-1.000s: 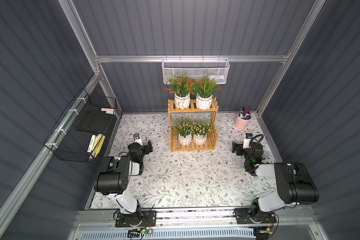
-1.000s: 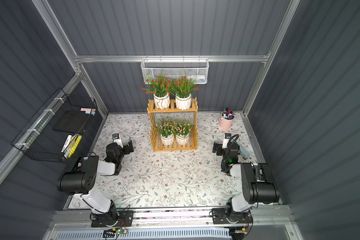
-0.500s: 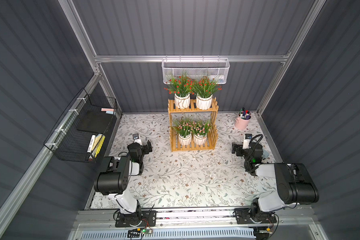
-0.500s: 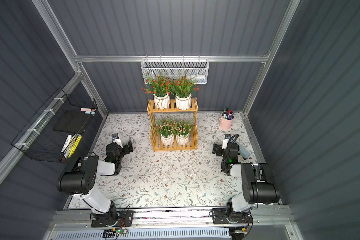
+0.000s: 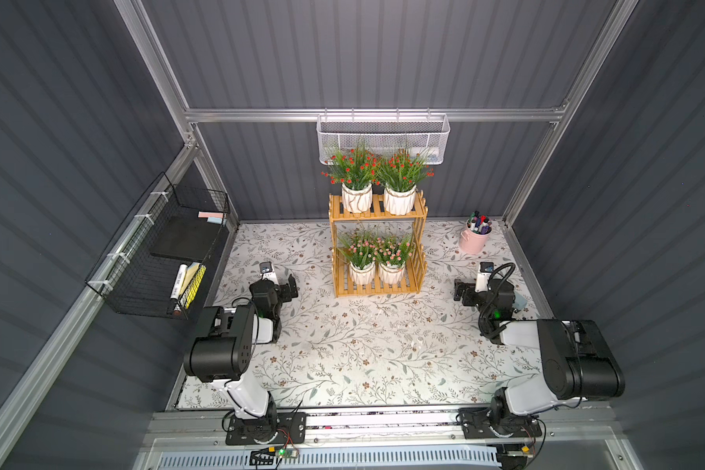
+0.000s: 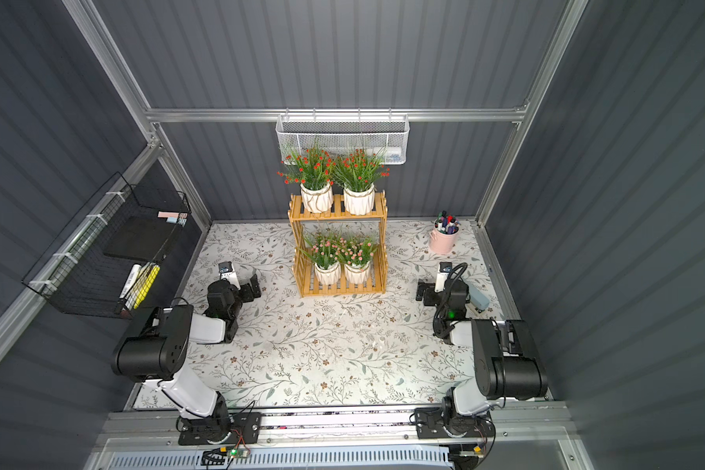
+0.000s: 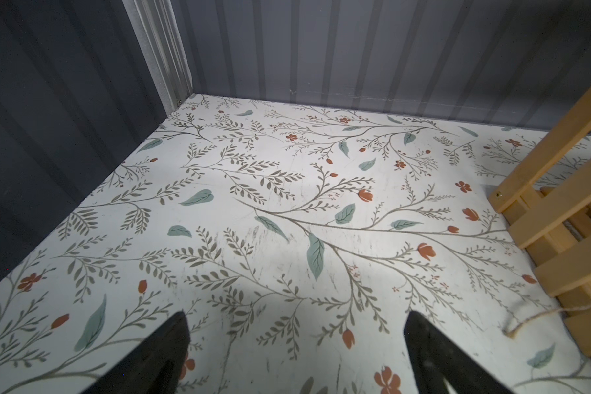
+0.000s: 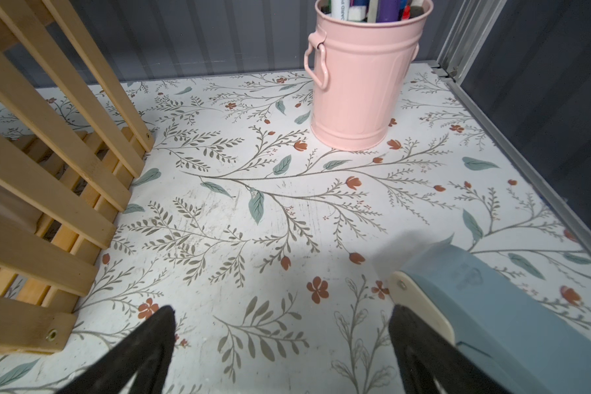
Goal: Place the baby's breath potted plants on the rack by color
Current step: Reset both arms
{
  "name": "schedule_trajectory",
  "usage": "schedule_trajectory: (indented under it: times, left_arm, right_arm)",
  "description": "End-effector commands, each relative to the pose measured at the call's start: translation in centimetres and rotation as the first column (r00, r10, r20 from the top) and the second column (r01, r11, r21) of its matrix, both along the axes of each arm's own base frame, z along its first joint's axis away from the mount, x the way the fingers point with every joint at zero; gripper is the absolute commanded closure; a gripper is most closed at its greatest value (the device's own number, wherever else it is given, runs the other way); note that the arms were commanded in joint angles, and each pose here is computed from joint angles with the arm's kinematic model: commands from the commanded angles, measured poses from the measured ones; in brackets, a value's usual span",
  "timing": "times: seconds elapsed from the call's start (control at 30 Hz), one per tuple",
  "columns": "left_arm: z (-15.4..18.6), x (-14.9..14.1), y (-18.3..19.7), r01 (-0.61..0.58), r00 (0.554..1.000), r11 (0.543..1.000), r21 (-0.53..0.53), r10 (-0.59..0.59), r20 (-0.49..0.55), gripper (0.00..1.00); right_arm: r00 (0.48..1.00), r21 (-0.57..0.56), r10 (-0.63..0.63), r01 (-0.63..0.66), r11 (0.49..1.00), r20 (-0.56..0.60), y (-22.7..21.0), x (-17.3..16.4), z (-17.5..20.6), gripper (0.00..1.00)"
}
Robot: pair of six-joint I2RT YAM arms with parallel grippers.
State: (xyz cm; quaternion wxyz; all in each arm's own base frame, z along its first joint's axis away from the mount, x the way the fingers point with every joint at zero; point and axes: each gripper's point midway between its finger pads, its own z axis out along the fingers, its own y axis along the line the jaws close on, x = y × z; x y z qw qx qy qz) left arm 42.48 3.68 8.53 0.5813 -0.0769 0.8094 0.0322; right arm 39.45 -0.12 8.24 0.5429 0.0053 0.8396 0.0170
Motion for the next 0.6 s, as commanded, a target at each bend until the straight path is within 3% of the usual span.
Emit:
schedule_trajectory:
  times: [0.0,0.27,0.57]
  left_arm:
    - [0.7,0.4,0.1,-0.010,1.000,1.000,-0.006,0.010,0.026,0.01]
    - [0.8,0.3,0.0,-0.008,0.999,1.000,-0.008,0.008,0.031,0.01]
    - [2.5,-2.5,0.4,-0.039,0.984,0.999,-0.010,0.040,0.175,0.01]
  right_arm:
    - [1.000,-0.002,0.008,-0.008,1.000,0.023,0.1,0.4,0.9,0.01]
    - [1.000,-0.002,0.007,-0.007,1.000,0.023,0.0,0.4,0.9,0.01]
    - [1.000,-0.002,0.008,-0.008,1.000,0.023,0.0,0.4,0.9,0.01]
